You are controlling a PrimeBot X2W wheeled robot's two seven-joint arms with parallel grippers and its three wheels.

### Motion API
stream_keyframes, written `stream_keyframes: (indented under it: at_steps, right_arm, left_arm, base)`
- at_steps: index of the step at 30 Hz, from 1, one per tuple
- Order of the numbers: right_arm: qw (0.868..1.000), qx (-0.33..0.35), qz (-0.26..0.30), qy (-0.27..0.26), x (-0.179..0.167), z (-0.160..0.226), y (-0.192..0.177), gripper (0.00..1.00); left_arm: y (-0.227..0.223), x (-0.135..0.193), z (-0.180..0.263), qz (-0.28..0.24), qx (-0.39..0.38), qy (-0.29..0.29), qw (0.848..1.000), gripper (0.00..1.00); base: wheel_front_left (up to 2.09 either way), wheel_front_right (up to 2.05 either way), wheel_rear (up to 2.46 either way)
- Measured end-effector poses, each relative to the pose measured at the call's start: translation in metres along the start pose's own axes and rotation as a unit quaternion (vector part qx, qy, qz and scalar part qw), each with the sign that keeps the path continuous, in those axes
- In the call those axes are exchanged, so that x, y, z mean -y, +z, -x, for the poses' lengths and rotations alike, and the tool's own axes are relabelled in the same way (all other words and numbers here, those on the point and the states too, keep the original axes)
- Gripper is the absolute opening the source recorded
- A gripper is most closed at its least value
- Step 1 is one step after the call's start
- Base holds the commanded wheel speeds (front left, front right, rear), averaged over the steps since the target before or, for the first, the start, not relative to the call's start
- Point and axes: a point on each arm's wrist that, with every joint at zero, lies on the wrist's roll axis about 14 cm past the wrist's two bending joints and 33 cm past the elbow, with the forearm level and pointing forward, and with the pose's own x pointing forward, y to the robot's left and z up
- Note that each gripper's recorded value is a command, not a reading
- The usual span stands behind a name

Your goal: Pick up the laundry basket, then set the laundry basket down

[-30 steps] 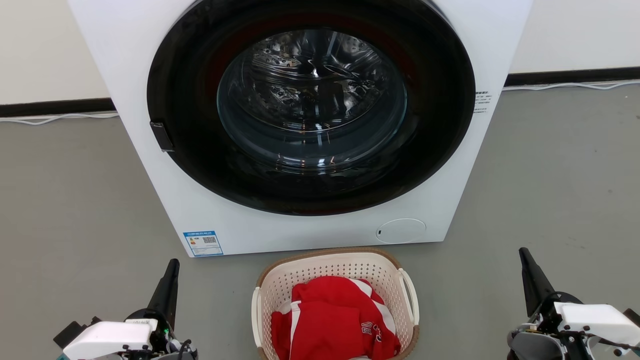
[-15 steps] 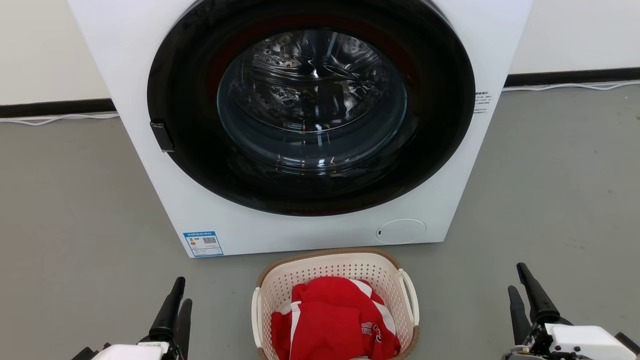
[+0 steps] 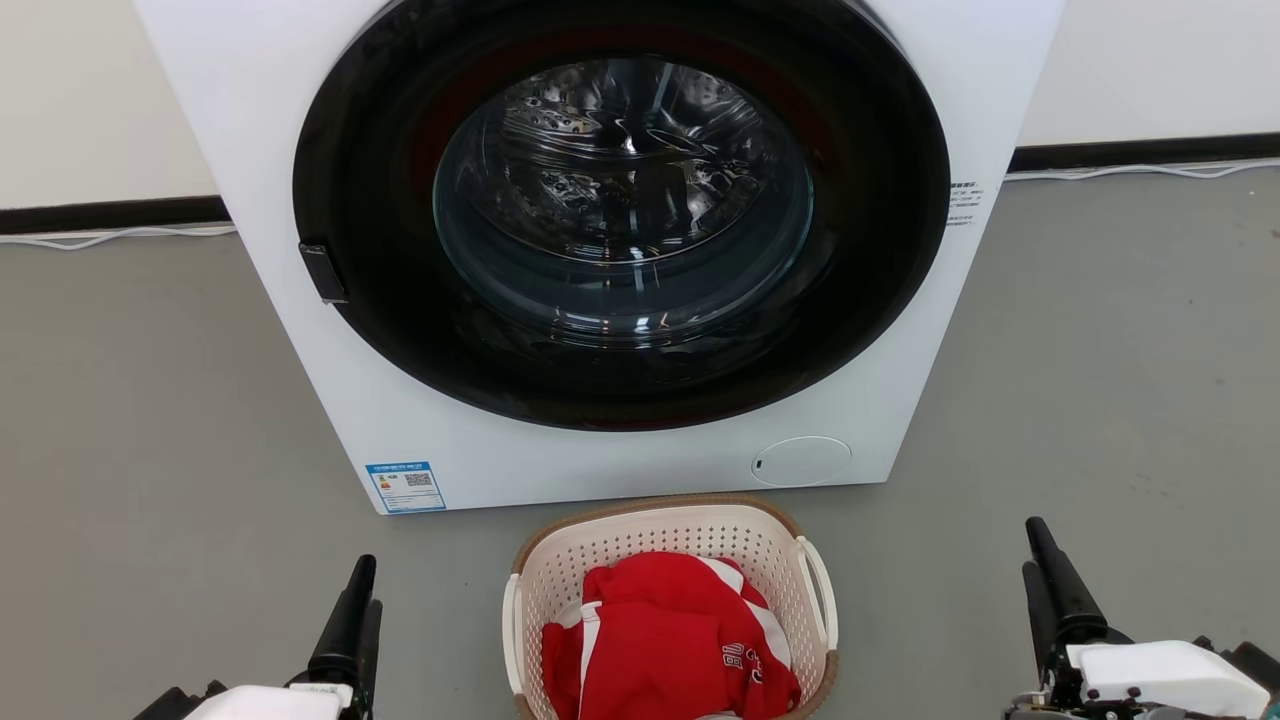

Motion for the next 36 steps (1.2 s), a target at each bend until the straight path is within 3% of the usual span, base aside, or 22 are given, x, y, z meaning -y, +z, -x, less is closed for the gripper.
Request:
stream_keyframes:
  at_steps: [17, 36]
  right_arm:
    - [0.987, 0.000, 0.161, 0.008, -0.006, 0.000, -0.002, 1.00]
    - [0.951, -0.010, 0.308, 0.024, -0.011, 0.000, -0.012, 1.00]
  left_arm:
    - [-0.002, 0.002, -0.002, -0.114, 0.005, 0.005, 0.993, 1.00]
    - [-0.004, 0.006, -0.003, -0.242, 0.011, 0.002, 0.970, 1.00]
  base:
    - [0.00, 0.00, 0.00]
    - [0.00, 0.00, 0.00]
